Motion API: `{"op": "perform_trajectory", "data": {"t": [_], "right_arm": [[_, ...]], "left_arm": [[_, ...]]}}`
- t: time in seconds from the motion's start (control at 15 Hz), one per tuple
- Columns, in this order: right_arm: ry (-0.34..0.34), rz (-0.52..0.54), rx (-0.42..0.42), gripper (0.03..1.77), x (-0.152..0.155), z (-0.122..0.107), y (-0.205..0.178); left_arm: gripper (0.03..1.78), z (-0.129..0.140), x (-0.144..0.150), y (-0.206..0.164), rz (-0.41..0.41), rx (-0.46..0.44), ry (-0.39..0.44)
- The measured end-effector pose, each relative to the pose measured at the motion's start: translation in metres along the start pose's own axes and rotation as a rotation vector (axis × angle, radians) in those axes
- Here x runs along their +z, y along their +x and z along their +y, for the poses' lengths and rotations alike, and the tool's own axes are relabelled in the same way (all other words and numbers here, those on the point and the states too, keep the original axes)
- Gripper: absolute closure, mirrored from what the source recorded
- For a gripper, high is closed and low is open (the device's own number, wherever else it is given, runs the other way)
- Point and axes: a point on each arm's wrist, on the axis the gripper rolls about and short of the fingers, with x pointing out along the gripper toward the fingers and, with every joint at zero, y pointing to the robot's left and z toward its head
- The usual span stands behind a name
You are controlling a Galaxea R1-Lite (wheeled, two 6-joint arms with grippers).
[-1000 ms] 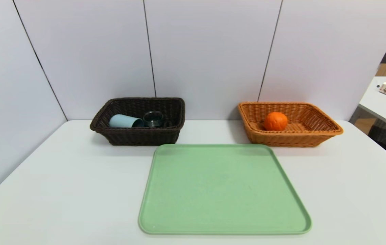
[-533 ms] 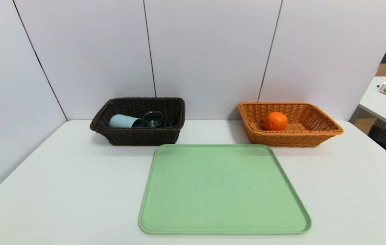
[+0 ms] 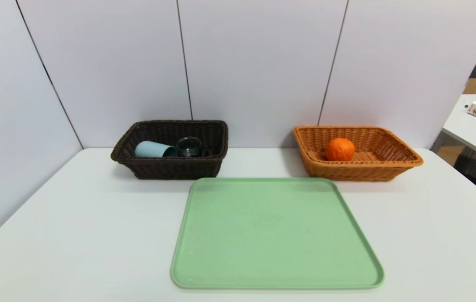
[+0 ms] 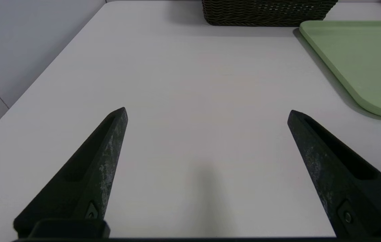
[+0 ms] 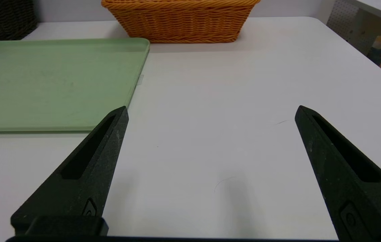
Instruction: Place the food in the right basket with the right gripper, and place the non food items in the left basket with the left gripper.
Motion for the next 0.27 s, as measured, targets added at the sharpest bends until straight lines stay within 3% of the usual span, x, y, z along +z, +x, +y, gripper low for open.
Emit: {"op": "perform_trajectory", "data": {"t": [0.27], "right_arm": [[0.0,0.0,-0.001,0.09,0.0,0.0,0.0]], "left_arm": [[0.12,0.0,0.0,0.0,0.0,0.0,0.0]]}}
